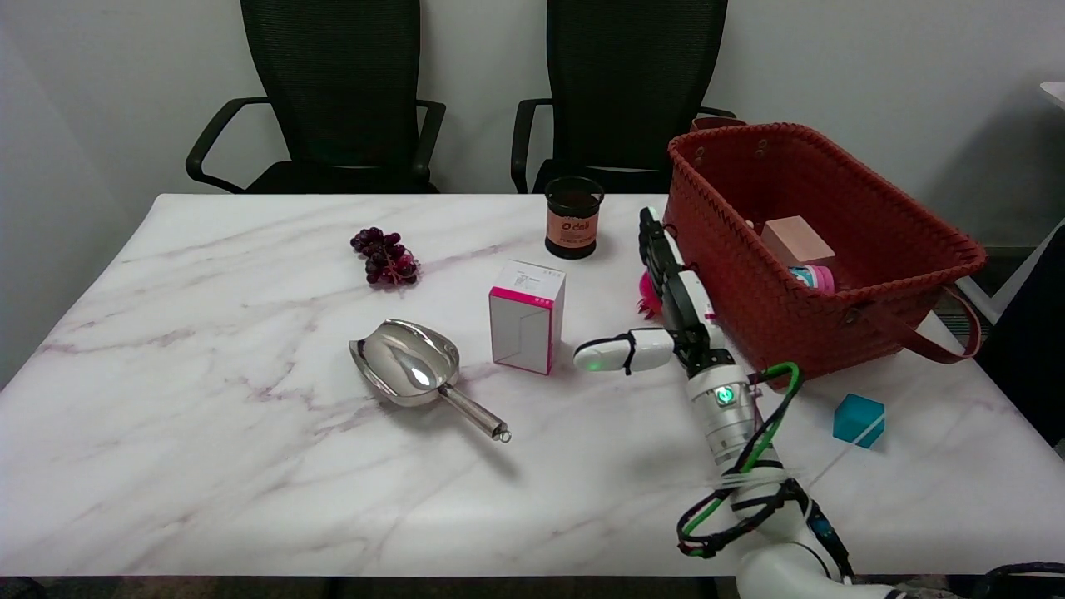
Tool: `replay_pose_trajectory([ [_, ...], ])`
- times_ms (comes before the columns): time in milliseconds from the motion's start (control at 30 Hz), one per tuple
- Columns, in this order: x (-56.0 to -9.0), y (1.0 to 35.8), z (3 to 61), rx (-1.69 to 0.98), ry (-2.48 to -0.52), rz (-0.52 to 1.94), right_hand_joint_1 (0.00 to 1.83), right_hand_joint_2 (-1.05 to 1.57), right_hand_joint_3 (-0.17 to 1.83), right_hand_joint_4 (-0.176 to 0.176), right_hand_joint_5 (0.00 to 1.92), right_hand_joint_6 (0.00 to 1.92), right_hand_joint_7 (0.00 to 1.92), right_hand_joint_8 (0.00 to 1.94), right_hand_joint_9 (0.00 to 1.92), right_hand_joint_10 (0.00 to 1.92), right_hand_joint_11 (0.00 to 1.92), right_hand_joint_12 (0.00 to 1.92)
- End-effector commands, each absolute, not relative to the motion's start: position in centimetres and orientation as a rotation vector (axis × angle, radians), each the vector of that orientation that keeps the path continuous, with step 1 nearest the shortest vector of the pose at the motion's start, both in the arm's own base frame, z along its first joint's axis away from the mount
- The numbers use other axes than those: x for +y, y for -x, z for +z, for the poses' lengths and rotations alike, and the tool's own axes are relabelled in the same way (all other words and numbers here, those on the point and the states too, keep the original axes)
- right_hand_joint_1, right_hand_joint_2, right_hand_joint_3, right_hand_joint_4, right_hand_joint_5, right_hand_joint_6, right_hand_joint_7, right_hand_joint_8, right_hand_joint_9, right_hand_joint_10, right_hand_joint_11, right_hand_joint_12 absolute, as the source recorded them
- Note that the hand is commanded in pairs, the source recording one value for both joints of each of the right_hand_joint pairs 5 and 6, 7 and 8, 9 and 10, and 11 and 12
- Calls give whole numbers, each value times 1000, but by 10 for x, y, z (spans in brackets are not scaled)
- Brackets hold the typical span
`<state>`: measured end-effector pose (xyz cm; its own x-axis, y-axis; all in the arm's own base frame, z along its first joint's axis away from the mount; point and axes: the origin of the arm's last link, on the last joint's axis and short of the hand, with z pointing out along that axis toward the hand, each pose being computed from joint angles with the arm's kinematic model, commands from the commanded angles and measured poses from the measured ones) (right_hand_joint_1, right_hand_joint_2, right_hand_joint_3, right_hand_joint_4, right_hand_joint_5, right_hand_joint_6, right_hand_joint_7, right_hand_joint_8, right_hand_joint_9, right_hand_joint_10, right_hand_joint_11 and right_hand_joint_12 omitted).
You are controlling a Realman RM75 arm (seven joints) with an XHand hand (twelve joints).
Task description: Pick up the white paper box.
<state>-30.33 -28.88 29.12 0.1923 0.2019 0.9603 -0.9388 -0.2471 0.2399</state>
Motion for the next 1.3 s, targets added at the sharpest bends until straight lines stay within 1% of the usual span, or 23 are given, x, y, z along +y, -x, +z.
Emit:
replay_pose_trajectory([
  [33, -348, 315, 281, -854, -1303, 1271, 1098, 49, -175, 0, 0, 0, 0, 0, 0, 0, 0, 0],
  [333, -370, 323, 261, -941, -1290, 1279, 1092, 9, -175, 0, 0, 0, 0, 0, 14, 14, 0, 0],
  [567, -378, 333, 243, -1010, -1283, 1266, 1090, 7, -175, 0, 0, 0, 0, 0, 28, 28, 0, 0],
  [900, -373, 348, 227, -1072, -1262, 1231, 1107, 7, -175, 0, 0, 0, 0, 0, 49, 49, 0, 0],
  [1300, -370, 354, 217, -1095, -1255, 1219, 1105, 47, -153, 0, 0, 0, 0, 0, 56, 56, 0, 0],
])
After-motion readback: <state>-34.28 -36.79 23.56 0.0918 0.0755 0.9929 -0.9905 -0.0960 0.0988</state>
